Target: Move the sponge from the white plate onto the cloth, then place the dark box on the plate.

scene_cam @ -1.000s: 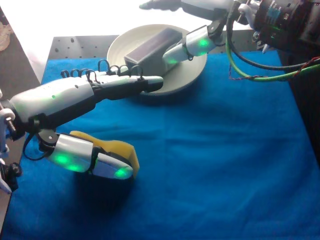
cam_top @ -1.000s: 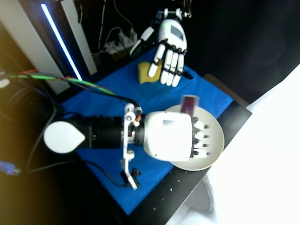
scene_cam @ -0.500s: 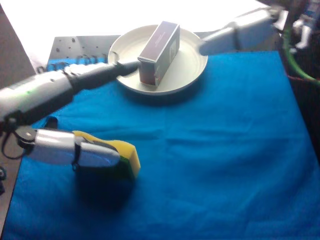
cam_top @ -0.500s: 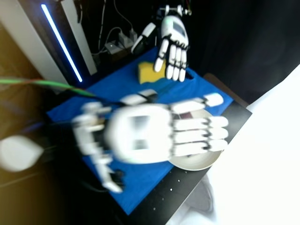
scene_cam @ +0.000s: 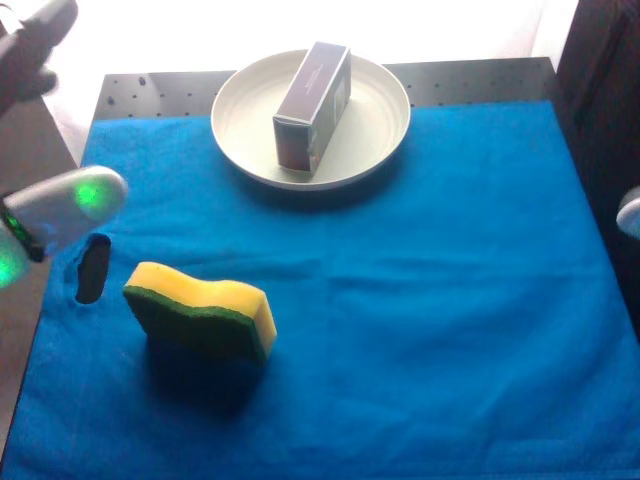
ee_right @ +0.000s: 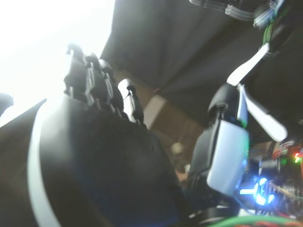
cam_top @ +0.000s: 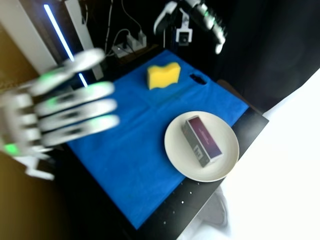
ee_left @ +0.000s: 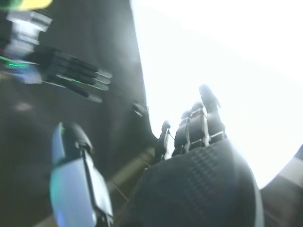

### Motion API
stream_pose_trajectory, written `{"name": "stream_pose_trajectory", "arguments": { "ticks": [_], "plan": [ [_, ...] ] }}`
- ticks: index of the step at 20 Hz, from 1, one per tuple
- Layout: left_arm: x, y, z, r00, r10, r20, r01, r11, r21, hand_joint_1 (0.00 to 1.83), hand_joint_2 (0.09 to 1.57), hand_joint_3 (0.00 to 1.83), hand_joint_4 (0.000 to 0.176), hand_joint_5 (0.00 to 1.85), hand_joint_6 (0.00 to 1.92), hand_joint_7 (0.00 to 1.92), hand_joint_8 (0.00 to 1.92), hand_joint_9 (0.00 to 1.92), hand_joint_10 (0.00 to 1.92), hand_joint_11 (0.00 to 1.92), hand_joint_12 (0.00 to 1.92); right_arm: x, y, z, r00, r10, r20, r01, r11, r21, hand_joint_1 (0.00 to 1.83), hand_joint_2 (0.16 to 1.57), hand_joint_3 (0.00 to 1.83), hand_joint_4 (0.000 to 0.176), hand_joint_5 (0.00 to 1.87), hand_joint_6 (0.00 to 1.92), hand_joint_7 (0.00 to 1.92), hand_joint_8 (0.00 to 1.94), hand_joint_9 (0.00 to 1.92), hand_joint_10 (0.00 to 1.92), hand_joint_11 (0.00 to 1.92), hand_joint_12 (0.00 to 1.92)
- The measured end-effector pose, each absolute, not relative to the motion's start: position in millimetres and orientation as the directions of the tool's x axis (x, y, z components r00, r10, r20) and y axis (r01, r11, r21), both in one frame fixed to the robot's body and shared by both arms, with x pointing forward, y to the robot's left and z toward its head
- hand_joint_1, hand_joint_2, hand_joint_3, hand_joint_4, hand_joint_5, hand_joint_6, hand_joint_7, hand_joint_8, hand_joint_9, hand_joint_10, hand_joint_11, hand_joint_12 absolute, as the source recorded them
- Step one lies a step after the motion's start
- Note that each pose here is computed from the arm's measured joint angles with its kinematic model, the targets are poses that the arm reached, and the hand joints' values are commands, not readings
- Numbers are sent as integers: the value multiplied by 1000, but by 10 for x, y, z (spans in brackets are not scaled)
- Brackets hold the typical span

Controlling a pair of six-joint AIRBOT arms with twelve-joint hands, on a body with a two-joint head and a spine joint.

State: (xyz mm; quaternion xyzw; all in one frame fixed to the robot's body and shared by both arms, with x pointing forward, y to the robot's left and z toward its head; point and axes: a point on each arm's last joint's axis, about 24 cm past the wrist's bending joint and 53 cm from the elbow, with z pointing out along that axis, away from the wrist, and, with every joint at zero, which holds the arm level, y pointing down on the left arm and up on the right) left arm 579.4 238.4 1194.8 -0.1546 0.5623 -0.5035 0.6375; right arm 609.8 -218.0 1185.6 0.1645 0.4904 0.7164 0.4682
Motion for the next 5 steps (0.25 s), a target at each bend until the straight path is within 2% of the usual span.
{"name": "stream_pose_trajectory", "arguments": {
  "ticks": [1, 2, 3, 4, 5],
  "plan": [
    [5765, 2395, 11958, -131, -822, -554, 473, 440, -764, 213, 1043, 1, 176, 0, 0, 0, 0, 0, 0, 0, 277, 6053, -2257, 11739, -496, 842, -209, -481, -66, 874, 613, 964, 16, 176, 0, 0, 0, 0, 0, 0, 0, 0],
    [5746, 2395, 11947, -134, -821, -555, 475, 439, -763, 194, 1021, 0, 162, 0, 0, 0, 0, 0, 0, 0, 357, 6034, -2287, 11681, -495, 844, -208, -467, -56, 882, 630, 999, 20, 176, 0, 0, 0, 0, 0, 0, 0, 0],
    [5737, 2395, 11900, -142, -824, -548, 465, 434, -772, 200, 1031, 1, 150, 0, 0, 0, 0, 0, 0, 0, 351, 6037, -2326, 11602, -487, 848, -206, -448, -40, 893, 612, 1000, 15, 176, 0, 0, 0, 0, 0, 0, 0, 0],
    [5756, 2411, 11866, -143, -825, -548, 449, 439, -778, 230, 1061, 5, 144, 0, 0, 0, 0, 0, 0, 0, 184, 6061, -2350, 11584, -476, 857, -199, -441, -37, 897, 594, 970, 0, 176, 0, 0, 0, 0, 0, 0, 0, 0],
    [5759, 2415, 11867, -142, -824, -548, 450, 439, -778, 242, 1093, 10, 170, 0, 0, 0, 0, 0, 0, 0, 36, 6063, -2358, 11598, -473, 859, -198, -445, -39, 895, 652, 924, 0, 176, 0, 0, 0, 0, 0, 0, 0, 0]
  ]
}}
